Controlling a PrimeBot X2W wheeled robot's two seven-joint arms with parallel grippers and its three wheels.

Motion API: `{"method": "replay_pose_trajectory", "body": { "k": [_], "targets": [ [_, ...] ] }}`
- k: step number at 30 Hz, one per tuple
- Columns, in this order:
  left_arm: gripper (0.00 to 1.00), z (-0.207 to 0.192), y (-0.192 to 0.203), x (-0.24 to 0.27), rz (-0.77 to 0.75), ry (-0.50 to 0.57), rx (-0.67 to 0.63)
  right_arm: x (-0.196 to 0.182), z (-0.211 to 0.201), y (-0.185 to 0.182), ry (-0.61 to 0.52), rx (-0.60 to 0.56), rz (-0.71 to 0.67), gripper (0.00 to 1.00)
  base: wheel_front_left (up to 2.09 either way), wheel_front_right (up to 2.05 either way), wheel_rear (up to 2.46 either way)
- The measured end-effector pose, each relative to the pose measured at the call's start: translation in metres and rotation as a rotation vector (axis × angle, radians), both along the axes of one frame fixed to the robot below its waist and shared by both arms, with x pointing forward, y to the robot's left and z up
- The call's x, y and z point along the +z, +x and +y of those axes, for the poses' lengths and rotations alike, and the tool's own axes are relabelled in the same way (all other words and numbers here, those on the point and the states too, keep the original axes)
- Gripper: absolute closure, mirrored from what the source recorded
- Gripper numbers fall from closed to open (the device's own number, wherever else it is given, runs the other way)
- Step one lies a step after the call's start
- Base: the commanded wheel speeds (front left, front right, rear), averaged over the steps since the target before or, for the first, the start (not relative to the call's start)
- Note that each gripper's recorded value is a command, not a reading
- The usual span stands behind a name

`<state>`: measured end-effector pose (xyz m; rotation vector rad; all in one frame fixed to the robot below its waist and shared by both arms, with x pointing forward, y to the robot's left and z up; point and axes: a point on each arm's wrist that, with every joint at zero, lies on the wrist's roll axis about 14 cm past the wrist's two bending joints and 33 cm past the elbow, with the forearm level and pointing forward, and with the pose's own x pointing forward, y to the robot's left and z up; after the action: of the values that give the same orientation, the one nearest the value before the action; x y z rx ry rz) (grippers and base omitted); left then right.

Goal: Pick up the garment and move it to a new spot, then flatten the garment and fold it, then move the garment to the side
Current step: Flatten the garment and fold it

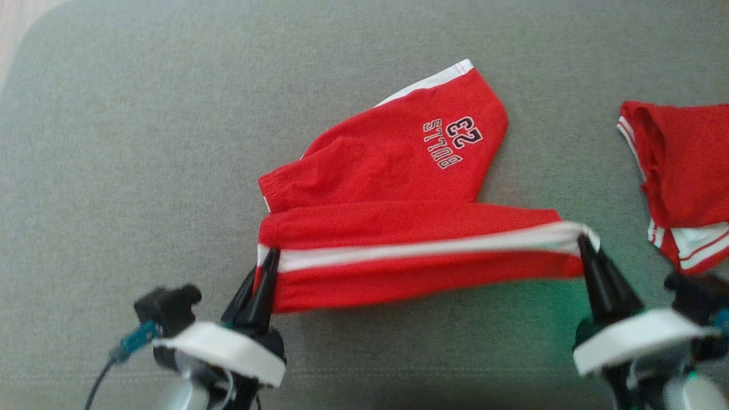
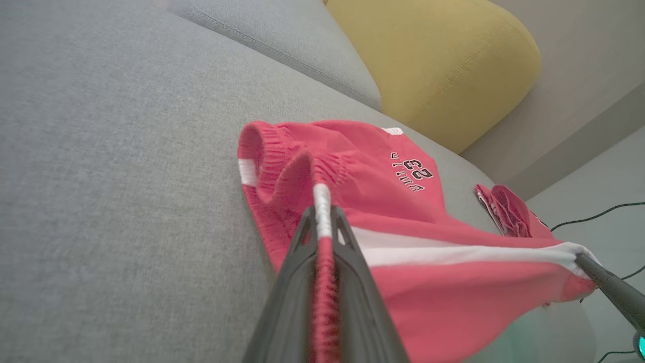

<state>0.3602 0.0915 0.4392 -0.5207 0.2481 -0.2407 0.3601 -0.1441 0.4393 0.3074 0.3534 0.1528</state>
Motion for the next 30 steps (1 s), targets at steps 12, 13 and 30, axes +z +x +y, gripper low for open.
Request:
{"method": "replay_pose_trajectory", "body": {
  "k": [12,13,30],
  "targets": [
    [1.00,-0.005,0.055,0.005,0.052,-0.104,-0.014,0.010,0.016,0.118,-0.105,0.166,-0.037,1.00,0.00,0.00,0.00],
    [1.00,-0.005,0.057,0.003,0.062,-0.118,-0.012,0.007,0.020,0.127,-0.112,0.183,-0.025,1.00,0.00,0.00,0.00],
    [0.07,0.002,0.099,-0.030,0.100,-0.175,0.062,-0.036,0.078,0.210,-0.166,0.357,0.015,0.55,0.00,0.00,0.00]
  ]
}}
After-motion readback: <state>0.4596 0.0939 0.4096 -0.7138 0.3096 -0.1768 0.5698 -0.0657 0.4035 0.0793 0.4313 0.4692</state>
